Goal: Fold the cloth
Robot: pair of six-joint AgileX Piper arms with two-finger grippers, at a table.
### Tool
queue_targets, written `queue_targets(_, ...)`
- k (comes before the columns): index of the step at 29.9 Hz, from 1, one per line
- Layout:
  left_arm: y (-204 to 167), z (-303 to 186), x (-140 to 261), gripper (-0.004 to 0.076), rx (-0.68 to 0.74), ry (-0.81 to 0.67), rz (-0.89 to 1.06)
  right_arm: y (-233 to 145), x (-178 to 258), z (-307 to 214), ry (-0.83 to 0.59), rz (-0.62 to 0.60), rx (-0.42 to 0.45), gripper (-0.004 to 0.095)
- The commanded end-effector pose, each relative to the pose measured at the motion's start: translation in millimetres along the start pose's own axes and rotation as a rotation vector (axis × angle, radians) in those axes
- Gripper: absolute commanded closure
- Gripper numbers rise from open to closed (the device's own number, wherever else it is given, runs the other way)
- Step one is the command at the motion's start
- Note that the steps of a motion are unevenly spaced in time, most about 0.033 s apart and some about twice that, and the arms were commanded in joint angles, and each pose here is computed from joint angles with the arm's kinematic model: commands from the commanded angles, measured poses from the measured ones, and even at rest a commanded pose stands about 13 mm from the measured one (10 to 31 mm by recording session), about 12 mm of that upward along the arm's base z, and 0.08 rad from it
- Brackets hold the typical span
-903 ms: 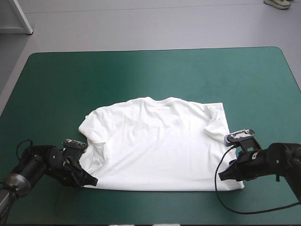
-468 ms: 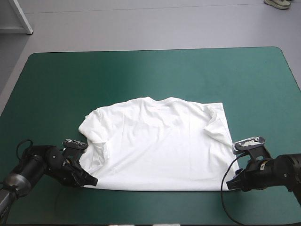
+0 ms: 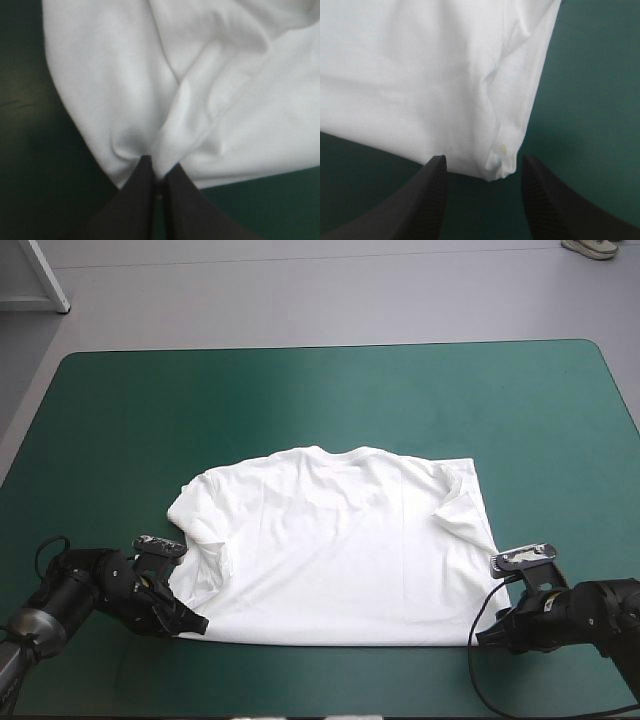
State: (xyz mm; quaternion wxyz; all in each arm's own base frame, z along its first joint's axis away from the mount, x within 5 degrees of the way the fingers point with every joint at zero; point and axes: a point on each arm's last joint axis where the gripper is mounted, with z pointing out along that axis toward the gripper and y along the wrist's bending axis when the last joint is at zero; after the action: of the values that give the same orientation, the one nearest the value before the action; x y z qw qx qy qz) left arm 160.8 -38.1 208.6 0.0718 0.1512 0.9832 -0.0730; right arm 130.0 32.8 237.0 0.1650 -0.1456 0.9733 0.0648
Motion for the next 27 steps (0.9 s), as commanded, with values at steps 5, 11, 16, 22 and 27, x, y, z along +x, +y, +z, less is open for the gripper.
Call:
queue_targets(5,-1.8,-6.5,-6.1,0.0705,0.004,-0.049,-0.006,-3.2,-13.9,21.0,0.041,0.036,-0.019,0.0491)
queue_targets(11,-1.6,-6.6,-7.1,0.0705,0.002,-0.060,-0.007,-2.1,-15.2,33.3,0.123,0.034,-0.059,0.0898)
queue_targets(16,-1.7,-10.5,-7.5,0.0705,-0.008,-0.100,-0.005,-2.6,-14.2,24.3,0.065,0.031,-0.033,0.0907)
queue_targets(22,-6.4,-29.8,5.0,0.0705,-0.013,-0.164,-0.007,-1.1,-3.6,-1.5,-0.049,0.012,0.011,0.0908)
queue_targets(27,-12.2,-45.5,23.3,0.0705,-0.006,-0.179,0.002,3.1,7.5,-17.3,-0.104,0.008,0.007,0.0908)
